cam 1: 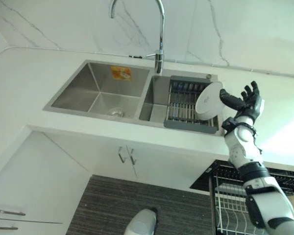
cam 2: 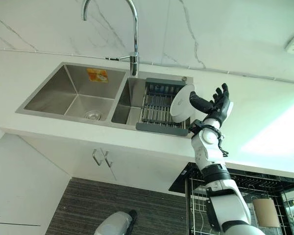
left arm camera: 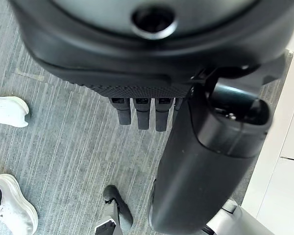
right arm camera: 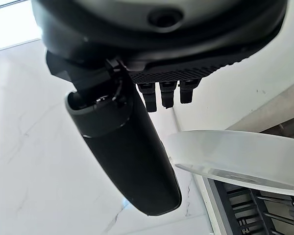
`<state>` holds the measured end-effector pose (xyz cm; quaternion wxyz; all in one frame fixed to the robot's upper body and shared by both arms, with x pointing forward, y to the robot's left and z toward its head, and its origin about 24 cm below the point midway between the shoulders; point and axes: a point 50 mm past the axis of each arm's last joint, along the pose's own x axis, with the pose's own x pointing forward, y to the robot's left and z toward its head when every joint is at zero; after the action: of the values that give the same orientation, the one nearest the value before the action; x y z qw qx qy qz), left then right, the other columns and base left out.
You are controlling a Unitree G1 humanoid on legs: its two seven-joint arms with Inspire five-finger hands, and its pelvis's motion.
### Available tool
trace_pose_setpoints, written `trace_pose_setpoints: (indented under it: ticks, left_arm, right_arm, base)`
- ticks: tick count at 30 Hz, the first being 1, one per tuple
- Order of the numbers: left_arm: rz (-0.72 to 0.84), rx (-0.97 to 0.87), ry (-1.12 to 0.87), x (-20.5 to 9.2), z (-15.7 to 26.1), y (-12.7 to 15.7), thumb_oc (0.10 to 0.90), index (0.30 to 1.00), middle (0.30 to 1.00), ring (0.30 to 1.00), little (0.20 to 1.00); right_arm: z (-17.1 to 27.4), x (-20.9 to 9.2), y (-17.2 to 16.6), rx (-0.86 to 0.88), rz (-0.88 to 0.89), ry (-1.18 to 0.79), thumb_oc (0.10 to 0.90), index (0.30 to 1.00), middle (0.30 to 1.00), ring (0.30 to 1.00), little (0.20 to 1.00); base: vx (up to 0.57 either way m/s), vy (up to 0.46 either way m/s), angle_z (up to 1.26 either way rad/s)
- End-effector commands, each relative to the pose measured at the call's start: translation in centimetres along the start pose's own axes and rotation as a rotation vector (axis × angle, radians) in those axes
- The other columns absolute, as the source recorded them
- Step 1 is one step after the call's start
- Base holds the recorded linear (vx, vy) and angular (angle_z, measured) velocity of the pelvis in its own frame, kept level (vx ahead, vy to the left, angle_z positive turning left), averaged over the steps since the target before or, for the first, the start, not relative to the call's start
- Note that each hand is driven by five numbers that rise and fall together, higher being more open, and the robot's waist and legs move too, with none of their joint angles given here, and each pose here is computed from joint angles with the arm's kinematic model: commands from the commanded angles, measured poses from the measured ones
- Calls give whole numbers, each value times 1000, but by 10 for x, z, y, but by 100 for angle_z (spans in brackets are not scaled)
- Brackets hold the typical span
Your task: Place the dishes in the dishwasher.
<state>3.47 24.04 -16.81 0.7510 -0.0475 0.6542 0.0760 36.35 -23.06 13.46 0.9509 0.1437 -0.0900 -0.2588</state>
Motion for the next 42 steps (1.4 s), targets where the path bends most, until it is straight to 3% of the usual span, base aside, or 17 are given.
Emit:
trace_pose_setpoints:
  ticks: [1,33,34,35,42]
  left_arm:
    - [40,56,76,-4,-19,16,800,900,900,900,900]
    - [52,75,74,-5,-17,21,800,900,900,900,900]
    - [53,75,74,-5,-17,21,800,900,900,900,900]
    - [54,76,74,-5,-16,22,800,900,900,900,900]
    - [54,85,72,-6,-15,24,800,900,900,900,900]
  right_arm:
    - [37,6,18,59,92,-165,800,900,900,900,900]
    - [19,13,19,42,151,-5,800,900,900,900,900]
    - [20,14,20,35,161,-5,521,481,481,481,481]
    - [20,14,21,28,169,-5,400,300,300,300,300]
    - [26,17,21,5,201,-12,400,300,300,300,300]
  base:
    - [0,0,0]
    - [0,0,0]
    - [0,0,0]
    - [0,0,0]
    - [13,6,9]
